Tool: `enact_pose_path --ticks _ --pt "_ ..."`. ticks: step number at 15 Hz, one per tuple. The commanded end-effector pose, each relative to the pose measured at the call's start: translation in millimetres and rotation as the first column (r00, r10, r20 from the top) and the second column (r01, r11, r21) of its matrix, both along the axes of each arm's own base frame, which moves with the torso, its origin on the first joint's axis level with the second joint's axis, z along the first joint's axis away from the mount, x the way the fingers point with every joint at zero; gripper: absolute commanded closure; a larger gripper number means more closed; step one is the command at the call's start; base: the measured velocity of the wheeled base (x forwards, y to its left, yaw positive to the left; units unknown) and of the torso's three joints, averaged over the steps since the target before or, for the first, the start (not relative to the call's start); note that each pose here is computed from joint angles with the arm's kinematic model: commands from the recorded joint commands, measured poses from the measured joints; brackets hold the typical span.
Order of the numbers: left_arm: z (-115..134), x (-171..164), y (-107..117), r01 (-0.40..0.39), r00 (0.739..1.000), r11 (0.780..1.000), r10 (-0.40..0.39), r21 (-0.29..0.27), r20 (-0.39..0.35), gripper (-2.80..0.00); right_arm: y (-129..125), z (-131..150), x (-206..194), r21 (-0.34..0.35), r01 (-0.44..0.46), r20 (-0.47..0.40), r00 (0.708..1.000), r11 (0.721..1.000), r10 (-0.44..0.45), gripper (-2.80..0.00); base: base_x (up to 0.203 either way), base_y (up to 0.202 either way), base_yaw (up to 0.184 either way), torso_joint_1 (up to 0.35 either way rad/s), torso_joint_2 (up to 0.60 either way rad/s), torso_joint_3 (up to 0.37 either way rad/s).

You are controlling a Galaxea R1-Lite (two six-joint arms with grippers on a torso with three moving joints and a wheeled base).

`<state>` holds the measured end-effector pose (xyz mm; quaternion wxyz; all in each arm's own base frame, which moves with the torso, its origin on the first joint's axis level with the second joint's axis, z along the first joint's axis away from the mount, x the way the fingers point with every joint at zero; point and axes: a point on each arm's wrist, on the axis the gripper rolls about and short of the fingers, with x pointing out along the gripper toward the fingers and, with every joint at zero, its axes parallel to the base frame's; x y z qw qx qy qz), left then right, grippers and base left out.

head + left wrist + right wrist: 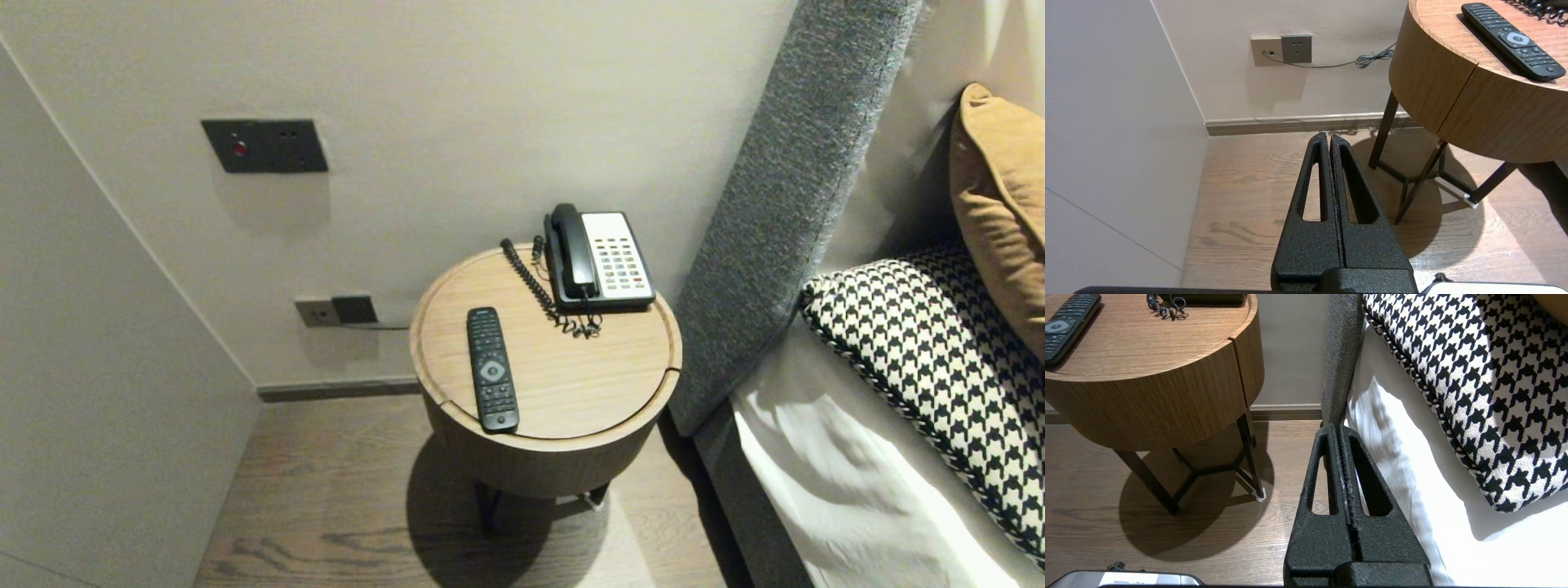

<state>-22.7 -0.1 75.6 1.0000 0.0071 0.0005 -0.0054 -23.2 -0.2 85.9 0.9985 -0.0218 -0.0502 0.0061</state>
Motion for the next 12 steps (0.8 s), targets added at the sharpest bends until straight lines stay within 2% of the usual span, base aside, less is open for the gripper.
enact_pose_path --ticks 1,4,12 --pt "0.0 -0.1 0.0 0.0 1.0 1.0 0.0 0.0 0.003 0.0 0.0 -11.0 3.3 0.001 0.001 -0.041 0.999 1.0 0.0 0.0 0.0 0.0 0.0 0.0 0.0 0.0" --pt "0.0 -0.1 0.0 0.0 1.0 1.0 0.0 0.0 0.003 0.0 -0.2 -11.0 3.3 0.037 0.009 -0.041 0.999 0.999 -0.007 0.0 0.0 0.0 0.0 0.0 0.0 0.0" --pt "0.0 -0.1 0.0 0.0 1.0 1.0 0.0 0.0 0.003 0.0 -0.2 -11.0 3.3 0.037 0.009 -0.041 0.999 0.999 -0.008 0.0 0.0 0.0 0.0 0.0 0.0 0.0"
